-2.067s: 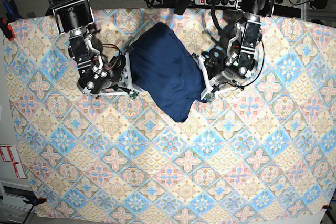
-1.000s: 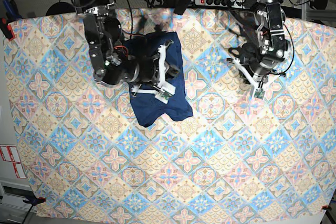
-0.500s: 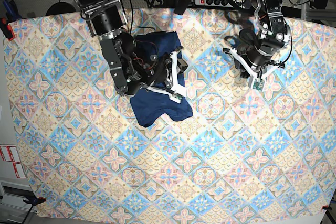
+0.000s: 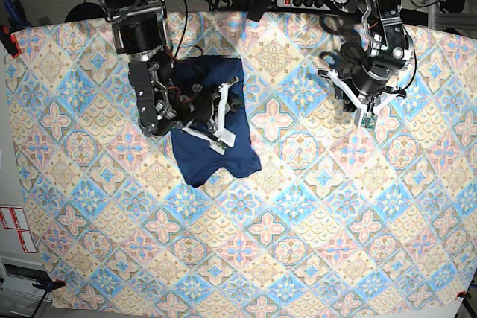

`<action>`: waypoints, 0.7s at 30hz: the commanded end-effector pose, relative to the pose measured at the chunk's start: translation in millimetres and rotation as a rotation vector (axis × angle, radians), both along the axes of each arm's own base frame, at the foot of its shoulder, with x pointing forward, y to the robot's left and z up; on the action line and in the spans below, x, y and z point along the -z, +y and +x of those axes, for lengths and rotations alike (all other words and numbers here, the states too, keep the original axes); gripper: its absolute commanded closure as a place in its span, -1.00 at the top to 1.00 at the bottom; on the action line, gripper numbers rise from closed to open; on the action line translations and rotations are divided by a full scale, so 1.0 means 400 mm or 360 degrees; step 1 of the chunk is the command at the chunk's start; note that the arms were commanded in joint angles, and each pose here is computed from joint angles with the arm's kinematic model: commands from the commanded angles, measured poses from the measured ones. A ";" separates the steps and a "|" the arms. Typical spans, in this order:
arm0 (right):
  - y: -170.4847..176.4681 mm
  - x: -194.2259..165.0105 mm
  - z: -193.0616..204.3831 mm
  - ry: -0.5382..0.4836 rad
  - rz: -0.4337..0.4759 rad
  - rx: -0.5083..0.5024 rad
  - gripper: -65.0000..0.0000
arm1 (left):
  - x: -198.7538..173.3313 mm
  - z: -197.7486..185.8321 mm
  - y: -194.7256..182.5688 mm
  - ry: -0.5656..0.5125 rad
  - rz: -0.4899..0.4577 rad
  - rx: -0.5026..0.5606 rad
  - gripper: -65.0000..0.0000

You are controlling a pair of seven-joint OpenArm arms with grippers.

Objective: Fold the T-shirt properly
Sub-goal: 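Release with the left gripper and grasp the bundle with the right gripper, then drag the folded bundle with the right gripper away from the left gripper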

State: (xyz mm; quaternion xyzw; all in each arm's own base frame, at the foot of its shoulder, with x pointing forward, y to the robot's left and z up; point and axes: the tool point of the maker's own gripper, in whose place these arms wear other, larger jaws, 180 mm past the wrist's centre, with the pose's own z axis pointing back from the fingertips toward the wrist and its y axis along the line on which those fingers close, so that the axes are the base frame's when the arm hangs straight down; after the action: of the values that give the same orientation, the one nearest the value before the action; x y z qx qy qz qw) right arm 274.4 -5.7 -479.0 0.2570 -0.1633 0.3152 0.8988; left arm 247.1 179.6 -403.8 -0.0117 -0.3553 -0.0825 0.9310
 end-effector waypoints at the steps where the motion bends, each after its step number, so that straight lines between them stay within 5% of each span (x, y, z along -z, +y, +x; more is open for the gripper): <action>1: -0.061 -0.003 0.041 -0.0034 -0.0144 0.0040 -0.88 | -0.029 0.020 0.005 -0.0074 0.0007 -0.0002 -1.00; 8: -0.166 0.014 0.085 0.0023 -0.0196 0.0183 -0.88 | -0.032 0.021 0.007 -0.0079 0.0009 -0.0003 -1.00; 21: -0.379 -0.036 0.180 -0.0112 -0.0392 0.0284 -0.88 | -0.056 0.025 0.007 -0.0120 0.0024 0.0002 -1.00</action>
State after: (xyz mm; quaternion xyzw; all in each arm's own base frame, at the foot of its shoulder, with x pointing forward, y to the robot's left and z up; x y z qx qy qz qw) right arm 335.6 -144.4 -472.9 0.1418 -0.1727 0.2577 0.9400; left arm 250.4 180.9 -391.3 -0.0046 -0.3701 -0.0856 0.9250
